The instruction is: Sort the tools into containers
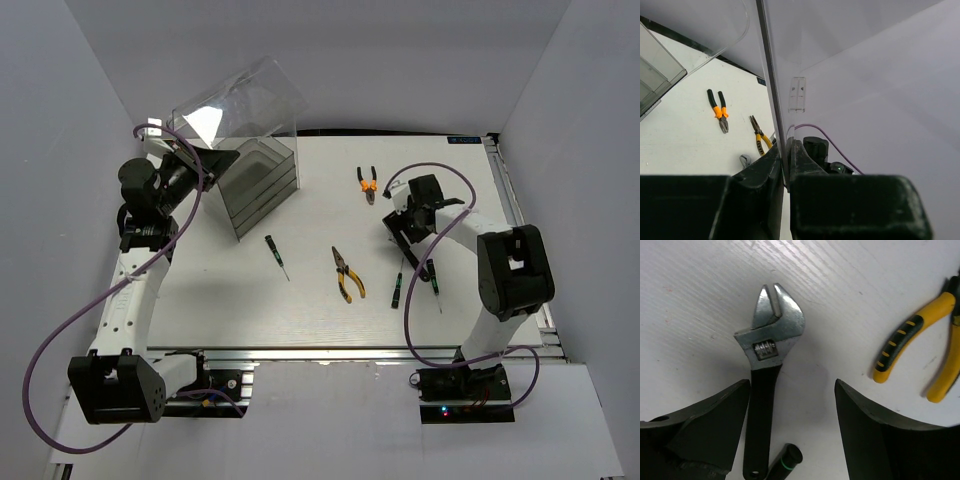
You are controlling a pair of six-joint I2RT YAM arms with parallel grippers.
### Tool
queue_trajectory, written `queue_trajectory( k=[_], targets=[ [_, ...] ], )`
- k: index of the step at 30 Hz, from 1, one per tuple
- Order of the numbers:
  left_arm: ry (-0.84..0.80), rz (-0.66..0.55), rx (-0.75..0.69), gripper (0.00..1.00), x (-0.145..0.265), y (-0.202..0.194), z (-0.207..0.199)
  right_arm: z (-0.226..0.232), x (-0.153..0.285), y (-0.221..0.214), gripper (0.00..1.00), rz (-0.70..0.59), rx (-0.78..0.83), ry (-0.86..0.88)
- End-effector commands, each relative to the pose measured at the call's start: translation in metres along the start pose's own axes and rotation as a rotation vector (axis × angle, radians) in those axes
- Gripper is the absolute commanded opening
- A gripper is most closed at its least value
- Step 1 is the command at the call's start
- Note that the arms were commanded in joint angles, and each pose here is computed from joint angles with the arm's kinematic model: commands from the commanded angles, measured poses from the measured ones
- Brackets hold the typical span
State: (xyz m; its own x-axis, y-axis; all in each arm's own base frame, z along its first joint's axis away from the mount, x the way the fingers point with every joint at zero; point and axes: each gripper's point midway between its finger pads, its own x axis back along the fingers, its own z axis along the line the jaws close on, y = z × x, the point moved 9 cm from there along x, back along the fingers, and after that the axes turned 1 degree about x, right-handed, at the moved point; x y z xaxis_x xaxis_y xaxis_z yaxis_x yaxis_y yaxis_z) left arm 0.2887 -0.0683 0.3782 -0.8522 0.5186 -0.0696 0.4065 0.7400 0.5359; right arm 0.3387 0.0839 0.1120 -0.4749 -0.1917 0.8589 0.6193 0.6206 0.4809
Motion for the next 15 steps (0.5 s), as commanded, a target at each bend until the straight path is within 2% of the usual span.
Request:
queue_trajectory(
  k=[1,9,12,15],
  targets=[
    [-0.083,-0.071,-0.092,0.15,0.012,0.008,-0.026,0.005,-0.003,0.014,0.74,-0.049,-0.016,0.046],
    [-0.074,-0.078,-0.088,0.15,0.014,0.008,-0.026,0.015,-0.018,-0.002,0.72,0.036,-0.078,0.102],
    [-0.068,-0.077,-0.089,0.15,0.015,0.007,-0.026,0.018,-0.026,-0.007,0.62,0.082,-0.097,0.131],
    [-0.068,-0.077,-0.094,0.15,0.016,0.007,-0.028,0.022,-0.033,-0.012,0.41,0.125,-0.101,0.167]
  ],
)
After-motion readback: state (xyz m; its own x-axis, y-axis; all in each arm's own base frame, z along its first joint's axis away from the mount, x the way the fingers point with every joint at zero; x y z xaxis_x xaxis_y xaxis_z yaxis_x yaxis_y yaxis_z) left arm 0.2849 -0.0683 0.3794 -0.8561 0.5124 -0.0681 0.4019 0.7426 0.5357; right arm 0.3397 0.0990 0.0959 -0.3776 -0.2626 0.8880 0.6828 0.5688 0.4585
